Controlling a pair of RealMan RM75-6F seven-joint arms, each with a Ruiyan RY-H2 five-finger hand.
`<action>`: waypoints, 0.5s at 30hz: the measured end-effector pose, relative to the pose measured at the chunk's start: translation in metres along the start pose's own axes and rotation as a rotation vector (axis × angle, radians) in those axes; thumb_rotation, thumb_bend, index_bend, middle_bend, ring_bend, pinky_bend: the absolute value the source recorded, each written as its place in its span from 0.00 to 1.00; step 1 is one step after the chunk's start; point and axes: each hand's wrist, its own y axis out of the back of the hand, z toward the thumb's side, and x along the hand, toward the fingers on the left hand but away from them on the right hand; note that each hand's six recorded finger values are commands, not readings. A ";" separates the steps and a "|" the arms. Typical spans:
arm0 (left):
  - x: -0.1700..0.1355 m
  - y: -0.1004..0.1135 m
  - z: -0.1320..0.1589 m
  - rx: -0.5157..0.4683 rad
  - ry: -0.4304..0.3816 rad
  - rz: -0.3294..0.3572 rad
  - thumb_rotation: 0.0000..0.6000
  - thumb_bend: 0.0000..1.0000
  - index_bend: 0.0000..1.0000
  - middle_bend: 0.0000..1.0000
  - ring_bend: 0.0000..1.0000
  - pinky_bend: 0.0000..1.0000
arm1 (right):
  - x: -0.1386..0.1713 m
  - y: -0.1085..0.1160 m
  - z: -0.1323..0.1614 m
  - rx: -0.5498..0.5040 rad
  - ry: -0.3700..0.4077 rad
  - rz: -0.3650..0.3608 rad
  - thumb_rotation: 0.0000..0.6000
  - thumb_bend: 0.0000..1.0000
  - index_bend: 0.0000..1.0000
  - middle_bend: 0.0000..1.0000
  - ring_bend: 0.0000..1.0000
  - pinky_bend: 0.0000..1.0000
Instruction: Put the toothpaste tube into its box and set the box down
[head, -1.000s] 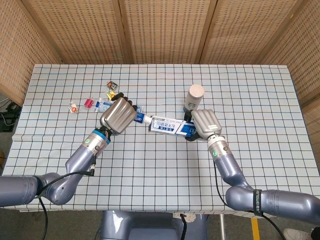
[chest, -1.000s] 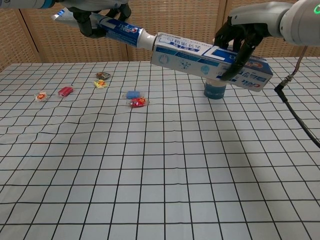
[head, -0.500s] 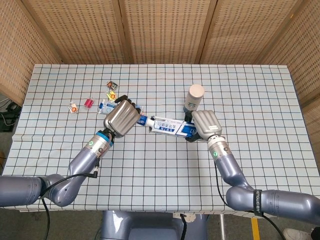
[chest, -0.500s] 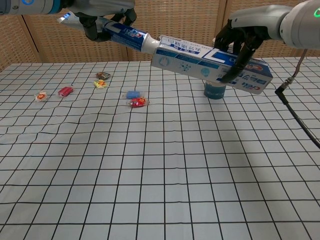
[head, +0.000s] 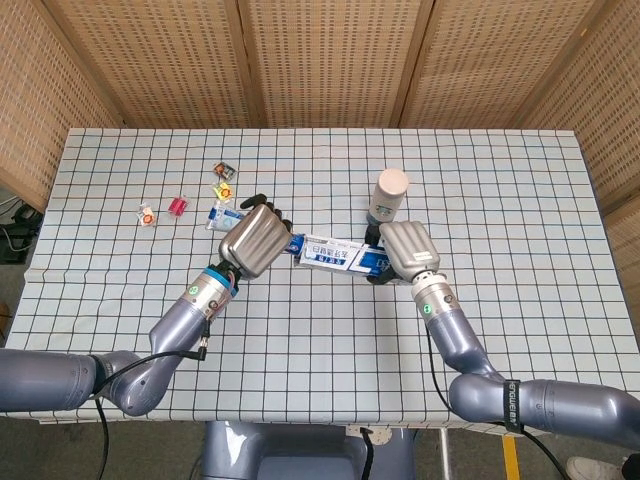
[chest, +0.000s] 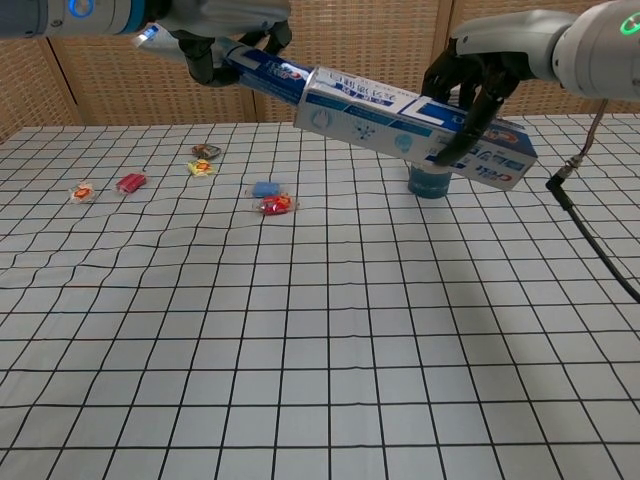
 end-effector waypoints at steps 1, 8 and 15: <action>0.000 0.000 0.000 0.000 0.001 0.000 1.00 0.75 0.85 0.54 0.51 0.48 | 0.000 0.000 0.000 -0.005 0.001 0.002 1.00 0.33 0.73 0.52 0.54 0.61; 0.004 0.005 0.003 0.041 0.002 0.014 1.00 0.75 0.85 0.54 0.51 0.48 | 0.002 -0.003 0.004 -0.015 0.013 0.013 1.00 0.33 0.73 0.52 0.54 0.61; 0.006 0.020 0.004 0.095 0.010 0.069 1.00 0.73 0.80 0.51 0.51 0.46 | 0.002 -0.006 0.004 -0.054 0.011 0.021 1.00 0.33 0.73 0.52 0.54 0.61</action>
